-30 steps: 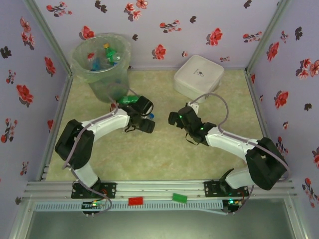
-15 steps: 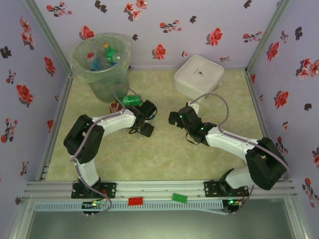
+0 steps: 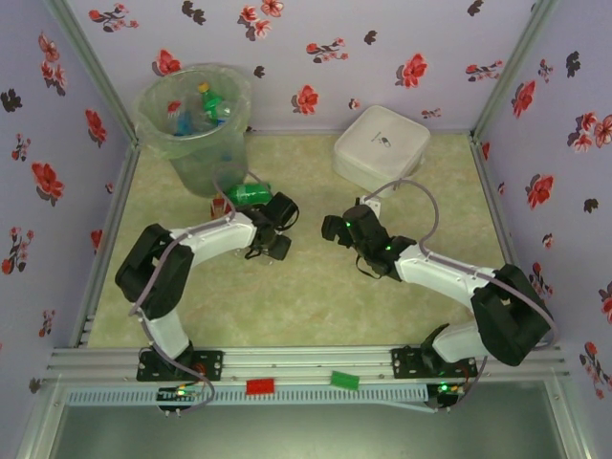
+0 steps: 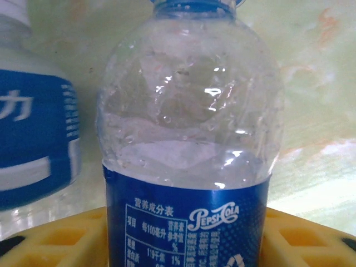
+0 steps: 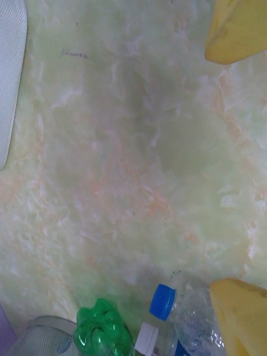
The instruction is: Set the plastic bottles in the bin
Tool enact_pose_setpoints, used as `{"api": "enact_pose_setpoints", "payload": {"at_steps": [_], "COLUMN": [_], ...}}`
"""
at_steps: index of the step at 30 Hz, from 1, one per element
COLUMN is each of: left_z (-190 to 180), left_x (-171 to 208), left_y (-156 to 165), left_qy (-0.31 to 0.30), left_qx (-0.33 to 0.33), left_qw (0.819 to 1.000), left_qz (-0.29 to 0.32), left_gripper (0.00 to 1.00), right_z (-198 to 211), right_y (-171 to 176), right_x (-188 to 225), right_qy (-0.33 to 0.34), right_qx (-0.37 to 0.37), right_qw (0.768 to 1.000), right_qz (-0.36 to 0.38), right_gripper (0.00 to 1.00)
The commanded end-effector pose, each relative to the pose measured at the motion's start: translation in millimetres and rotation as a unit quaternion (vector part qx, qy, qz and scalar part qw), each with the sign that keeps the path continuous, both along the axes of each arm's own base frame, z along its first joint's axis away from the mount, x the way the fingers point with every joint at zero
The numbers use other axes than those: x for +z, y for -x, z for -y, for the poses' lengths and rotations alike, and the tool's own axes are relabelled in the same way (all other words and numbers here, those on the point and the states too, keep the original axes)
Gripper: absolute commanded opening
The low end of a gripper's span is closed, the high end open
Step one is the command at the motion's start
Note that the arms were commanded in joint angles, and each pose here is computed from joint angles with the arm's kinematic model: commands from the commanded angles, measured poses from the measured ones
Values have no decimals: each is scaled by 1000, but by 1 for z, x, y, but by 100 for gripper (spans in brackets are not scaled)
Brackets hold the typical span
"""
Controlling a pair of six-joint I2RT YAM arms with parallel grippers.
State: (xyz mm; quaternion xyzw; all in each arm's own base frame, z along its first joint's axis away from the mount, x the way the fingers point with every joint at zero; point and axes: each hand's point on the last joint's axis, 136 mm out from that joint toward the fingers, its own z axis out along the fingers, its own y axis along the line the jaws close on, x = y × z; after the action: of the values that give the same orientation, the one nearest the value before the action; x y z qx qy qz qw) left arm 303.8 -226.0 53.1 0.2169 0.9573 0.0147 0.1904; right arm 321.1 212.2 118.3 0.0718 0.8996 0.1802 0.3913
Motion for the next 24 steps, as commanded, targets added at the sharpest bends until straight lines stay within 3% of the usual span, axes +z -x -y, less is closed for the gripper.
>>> {"api": "enact_pose_setpoints", "payload": {"at_steps": [1,11,19,24], "left_z": [4,-17,-69,-105], "left_x": [46,185,298,343], "left_y": [-9,-34,-89,-129], "left_qy": [48,141,172,168], "left_qx": [14,39,80,107], "left_qw": [997,969,936,921], "left_qz": [62,198,296,334], "left_gripper": [50,48,47,46], "right_z": [-8,-42,-49,-50], "right_y": [-1,5,5,6], "right_x": [13,36,36,36], "right_qy": [-30,-100,-105,-106], "right_qx": [19,106,123,124], "right_qw": [999,988,985,985], "right_qz": [21,60,57,55], "right_gripper": [100,100,100,100]}}
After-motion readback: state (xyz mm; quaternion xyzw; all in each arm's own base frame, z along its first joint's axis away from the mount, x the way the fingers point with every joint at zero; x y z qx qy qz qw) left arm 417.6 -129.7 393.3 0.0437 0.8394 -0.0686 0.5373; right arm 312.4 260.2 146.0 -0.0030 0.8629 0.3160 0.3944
